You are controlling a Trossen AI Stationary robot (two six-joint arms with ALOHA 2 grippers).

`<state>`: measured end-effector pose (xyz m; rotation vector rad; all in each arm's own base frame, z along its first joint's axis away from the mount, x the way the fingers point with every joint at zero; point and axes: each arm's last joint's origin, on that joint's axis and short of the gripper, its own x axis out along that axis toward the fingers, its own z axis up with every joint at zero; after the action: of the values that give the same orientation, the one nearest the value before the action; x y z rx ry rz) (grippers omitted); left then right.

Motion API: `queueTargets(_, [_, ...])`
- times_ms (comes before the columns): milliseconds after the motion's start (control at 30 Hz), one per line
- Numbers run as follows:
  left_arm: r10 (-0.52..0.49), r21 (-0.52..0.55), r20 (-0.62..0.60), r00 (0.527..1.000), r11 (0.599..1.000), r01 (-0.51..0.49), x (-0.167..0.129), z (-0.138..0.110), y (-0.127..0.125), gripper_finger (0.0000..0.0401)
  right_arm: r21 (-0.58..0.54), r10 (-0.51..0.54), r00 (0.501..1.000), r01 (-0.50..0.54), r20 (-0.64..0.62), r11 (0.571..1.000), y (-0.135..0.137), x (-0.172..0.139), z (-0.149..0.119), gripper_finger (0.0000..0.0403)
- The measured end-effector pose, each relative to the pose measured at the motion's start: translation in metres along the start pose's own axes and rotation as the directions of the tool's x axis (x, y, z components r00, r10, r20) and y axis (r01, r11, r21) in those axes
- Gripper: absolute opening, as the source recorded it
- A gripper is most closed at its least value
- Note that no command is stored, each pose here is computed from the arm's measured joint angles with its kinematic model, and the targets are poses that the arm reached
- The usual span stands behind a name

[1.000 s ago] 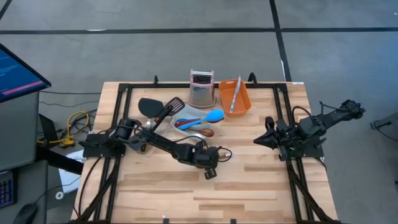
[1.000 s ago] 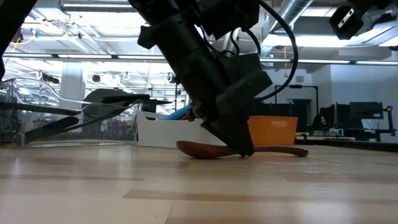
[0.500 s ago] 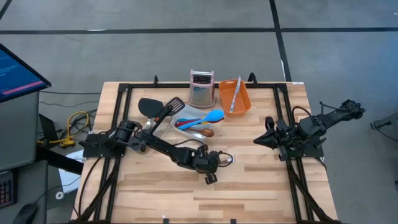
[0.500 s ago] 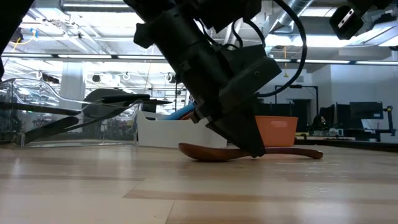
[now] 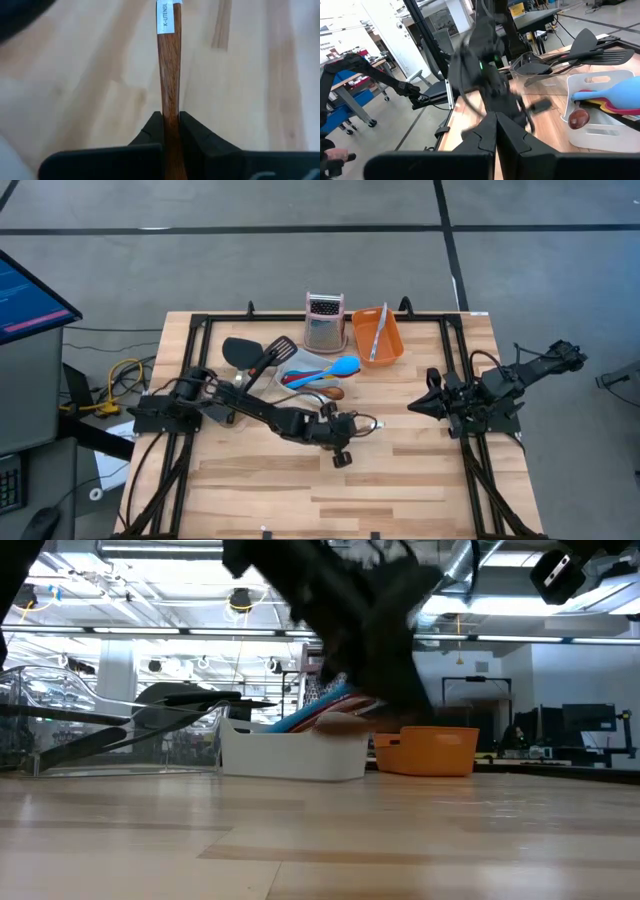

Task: Pick & Place Kitchen Items
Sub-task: Put the wooden spoon into the white bin

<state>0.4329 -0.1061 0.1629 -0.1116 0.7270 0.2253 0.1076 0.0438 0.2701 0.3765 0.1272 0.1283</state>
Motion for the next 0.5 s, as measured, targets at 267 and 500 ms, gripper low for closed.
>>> queueTargets(267, [0.056,0.068,0.193,0.980,0.995,-0.070,-0.060,0.047,0.010,0.0008,0.003,0.002,1.000,-0.002,0.002,1.000,0.000,0.000,0.000,0.0000])
queueTargets(500, [0.155,0.145,0.350,0.924,0.965,-0.217,-0.118,0.079,0.025,0.0007,0.006,0.005,1.000,-0.005,0.010,1.000,0.001,0.000,0.001,0.0000])
